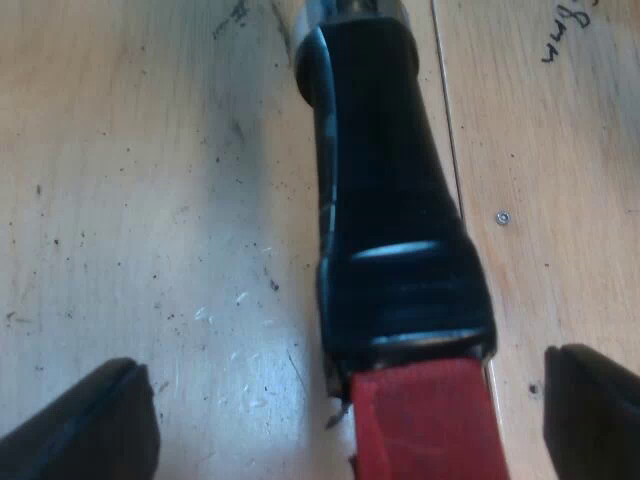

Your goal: Put the handle in the coffee machine

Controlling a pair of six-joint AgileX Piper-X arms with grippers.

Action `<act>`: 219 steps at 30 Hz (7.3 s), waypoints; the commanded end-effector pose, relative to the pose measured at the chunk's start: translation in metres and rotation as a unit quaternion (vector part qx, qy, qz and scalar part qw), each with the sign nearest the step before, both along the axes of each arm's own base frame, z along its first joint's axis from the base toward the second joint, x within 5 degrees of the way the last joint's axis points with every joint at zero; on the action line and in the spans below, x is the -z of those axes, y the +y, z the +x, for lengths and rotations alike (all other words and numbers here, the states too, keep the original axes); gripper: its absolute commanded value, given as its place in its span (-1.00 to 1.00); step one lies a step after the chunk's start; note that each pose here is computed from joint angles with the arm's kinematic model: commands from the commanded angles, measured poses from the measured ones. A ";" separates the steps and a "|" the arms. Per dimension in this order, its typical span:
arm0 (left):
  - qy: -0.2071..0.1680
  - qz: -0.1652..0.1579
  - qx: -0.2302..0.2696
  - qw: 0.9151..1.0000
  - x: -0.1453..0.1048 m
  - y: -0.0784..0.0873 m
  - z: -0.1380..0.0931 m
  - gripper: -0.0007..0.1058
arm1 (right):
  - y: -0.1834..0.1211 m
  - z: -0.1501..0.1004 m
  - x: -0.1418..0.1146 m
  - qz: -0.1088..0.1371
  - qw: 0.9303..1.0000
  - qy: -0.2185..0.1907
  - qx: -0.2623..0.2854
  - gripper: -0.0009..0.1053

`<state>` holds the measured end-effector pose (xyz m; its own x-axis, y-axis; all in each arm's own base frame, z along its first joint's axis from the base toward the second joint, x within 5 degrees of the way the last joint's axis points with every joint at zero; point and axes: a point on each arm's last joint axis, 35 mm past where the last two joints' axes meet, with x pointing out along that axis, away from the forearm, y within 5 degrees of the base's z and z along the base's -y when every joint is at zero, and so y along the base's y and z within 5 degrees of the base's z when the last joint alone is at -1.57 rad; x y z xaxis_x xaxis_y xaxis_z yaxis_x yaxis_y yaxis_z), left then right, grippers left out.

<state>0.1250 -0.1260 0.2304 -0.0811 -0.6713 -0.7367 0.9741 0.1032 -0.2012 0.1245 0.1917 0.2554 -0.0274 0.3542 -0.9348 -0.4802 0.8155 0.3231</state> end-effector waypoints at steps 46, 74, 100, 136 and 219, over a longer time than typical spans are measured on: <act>-0.015 -0.017 0.002 1.000 -0.003 -0.003 0.003 -0.98 | 0.000 0.005 -0.011 -0.006 0.998 -0.061 0.004 0.62; 0.015 -0.025 -0.259 0.965 -0.012 0.092 0.028 -0.98 | 0.066 -0.043 -0.059 -0.007 0.888 -0.461 0.006 0.12; -0.017 -0.098 -0.326 0.940 -0.001 0.142 0.053 -0.98 | 0.155 -0.032 -0.002 0.011 0.817 -0.575 0.046 0.08; -0.041 -0.117 -0.265 0.956 -0.005 0.138 0.114 -0.98 | 0.163 0.016 0.047 0.029 0.767 -0.634 0.094 0.08; -0.077 -0.137 -0.267 0.951 -0.036 0.137 0.132 -0.98 | 0.166 0.019 0.051 -0.018 0.730 -0.671 0.133 0.08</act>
<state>0.2570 0.0106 0.2523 0.3990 -0.7255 -0.5607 0.7976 0.5762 -0.1780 0.1425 0.3584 0.2032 0.9838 0.1637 -0.0731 -0.1785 0.9314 -0.3173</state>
